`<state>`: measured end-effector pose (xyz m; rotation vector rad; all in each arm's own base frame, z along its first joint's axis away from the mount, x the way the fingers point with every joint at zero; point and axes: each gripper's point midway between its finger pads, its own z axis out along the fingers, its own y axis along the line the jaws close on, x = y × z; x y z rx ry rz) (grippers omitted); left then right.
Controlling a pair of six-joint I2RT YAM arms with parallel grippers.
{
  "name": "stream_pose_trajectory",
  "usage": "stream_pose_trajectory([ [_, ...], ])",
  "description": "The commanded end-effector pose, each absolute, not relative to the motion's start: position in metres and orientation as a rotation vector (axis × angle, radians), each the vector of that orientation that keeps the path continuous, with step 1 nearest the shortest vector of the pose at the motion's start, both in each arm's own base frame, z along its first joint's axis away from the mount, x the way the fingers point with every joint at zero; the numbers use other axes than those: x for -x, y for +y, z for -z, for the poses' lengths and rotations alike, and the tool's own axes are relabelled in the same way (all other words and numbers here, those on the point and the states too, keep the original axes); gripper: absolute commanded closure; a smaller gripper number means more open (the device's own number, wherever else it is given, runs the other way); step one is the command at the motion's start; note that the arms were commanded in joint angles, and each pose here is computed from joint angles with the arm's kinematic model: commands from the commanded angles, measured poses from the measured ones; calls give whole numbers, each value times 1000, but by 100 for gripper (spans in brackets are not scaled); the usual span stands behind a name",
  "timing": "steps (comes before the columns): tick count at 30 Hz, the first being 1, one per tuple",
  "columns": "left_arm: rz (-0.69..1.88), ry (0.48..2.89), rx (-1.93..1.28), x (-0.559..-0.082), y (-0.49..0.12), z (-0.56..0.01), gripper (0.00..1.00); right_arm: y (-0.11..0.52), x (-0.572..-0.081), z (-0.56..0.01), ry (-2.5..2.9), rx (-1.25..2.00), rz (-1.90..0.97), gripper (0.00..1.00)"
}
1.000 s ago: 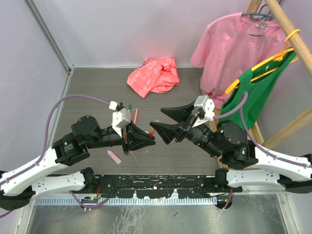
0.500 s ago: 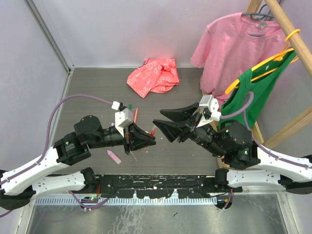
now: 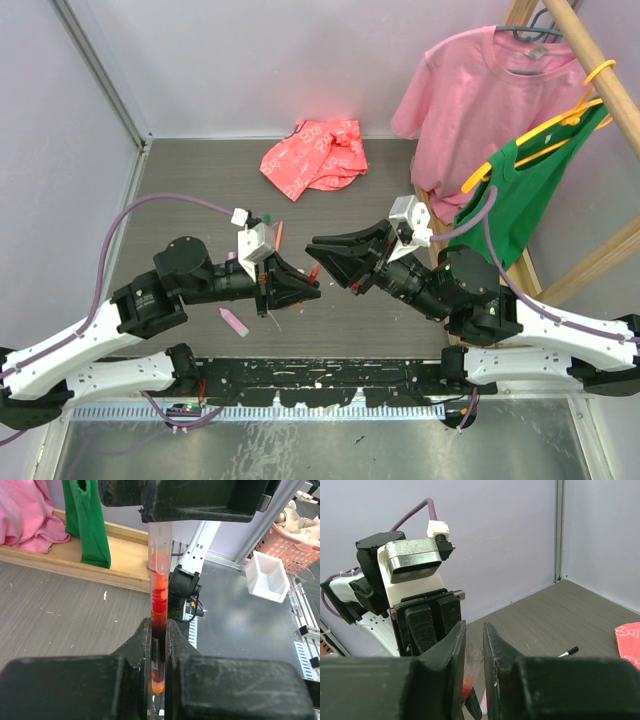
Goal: Insert the pens into the pen caps
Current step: Press the pen cap onto the pen.
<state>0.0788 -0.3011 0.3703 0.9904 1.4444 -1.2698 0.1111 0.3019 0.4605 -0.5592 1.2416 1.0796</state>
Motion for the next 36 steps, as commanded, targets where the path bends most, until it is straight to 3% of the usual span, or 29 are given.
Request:
stream_pose_trajectory([
  [1, 1293, 1371, -958, -77, -298, -394, 100, 298, -102, -486, 1182, 546, -1146, 84],
  [5, 1288, 1360, -941, -79, -297, -399, 100, 300, -100, -481, 1197, 559, -1154, 100],
  [16, 1256, 1234, -805, -89, -282, -442, 100, 325, -100, -420, 1383, 635, -1143, 100],
  [25, 1237, 1174, -766, -95, -282, -468, 100, 355, -81, -327, 1603, 736, -1194, 100],
  [36, 1185, 1108, -689, -102, -266, -491, 100, 350, -58, -242, 1804, 770, -1065, 100],
])
